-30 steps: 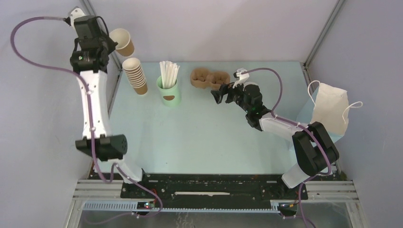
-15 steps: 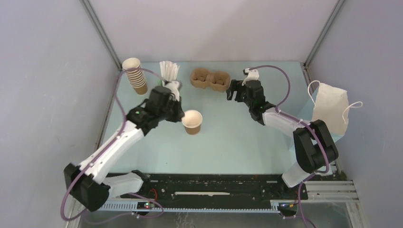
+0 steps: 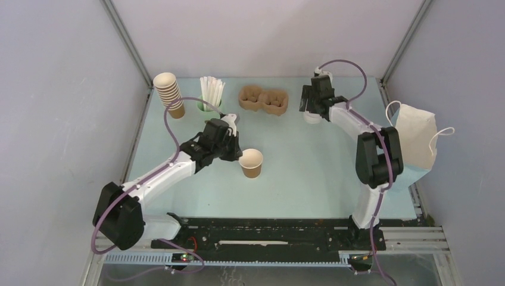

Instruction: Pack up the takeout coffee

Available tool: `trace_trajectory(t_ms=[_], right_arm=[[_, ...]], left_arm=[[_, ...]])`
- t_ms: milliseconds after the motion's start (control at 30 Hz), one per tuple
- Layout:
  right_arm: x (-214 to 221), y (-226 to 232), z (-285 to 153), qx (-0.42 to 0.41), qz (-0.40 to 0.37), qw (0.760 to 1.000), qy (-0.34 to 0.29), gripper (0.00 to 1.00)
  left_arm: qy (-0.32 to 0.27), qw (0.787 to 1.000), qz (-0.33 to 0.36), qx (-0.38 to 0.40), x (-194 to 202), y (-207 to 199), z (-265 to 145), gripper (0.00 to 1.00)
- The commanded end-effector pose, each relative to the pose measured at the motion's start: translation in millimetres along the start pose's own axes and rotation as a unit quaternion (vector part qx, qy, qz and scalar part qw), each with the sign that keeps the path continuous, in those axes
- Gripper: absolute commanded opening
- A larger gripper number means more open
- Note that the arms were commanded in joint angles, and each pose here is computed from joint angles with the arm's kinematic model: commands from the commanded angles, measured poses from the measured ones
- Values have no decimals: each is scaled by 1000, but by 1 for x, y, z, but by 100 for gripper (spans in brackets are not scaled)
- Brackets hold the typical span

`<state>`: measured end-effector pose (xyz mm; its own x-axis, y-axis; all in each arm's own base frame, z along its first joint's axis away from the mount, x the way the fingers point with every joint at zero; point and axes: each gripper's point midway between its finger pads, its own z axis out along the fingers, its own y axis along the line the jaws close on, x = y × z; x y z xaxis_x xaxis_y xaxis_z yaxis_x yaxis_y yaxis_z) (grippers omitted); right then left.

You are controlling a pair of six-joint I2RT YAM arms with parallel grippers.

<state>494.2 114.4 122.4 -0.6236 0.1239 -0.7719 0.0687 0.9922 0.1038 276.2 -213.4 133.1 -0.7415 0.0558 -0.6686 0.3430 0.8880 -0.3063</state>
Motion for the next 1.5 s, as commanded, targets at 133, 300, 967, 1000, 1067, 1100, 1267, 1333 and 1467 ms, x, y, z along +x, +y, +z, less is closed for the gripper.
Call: trace_trajectory(t_ms=[133,300,967,1000,1067,1100,1267,1333,1467], right_arm=[[-16,0,16,5,-27,999,20,78],[-5,0,24,1,-37,999,35,65],[3,12,53,-47,-25,997,58,48],[3,13,54,-48,-25,997,57,47],[2,15,55,-56,-23,996,58,45],[2,17,56,-60,-21,996,58,45],[1,19,59,-64,-18,996,60,39],[1,19,60,-64,-17,996,61,36],[1,20,62,-72,-11,995,64,31]], left_arm=[[-28,999,-14,-17,3,1,18,0],[-10,998,-5,-57,9,10,24,2],[-120,991,22,-58,-54,-1,-40,65],[-125,990,25,-54,-60,-5,-45,66],[-140,989,32,-48,-76,-12,-55,67],[-148,987,36,-46,-85,-15,-59,68],[-172,983,54,-42,-118,-27,-65,72],[-177,982,55,-40,-124,-29,-64,72],[-177,982,60,-39,-117,-26,-59,72]])
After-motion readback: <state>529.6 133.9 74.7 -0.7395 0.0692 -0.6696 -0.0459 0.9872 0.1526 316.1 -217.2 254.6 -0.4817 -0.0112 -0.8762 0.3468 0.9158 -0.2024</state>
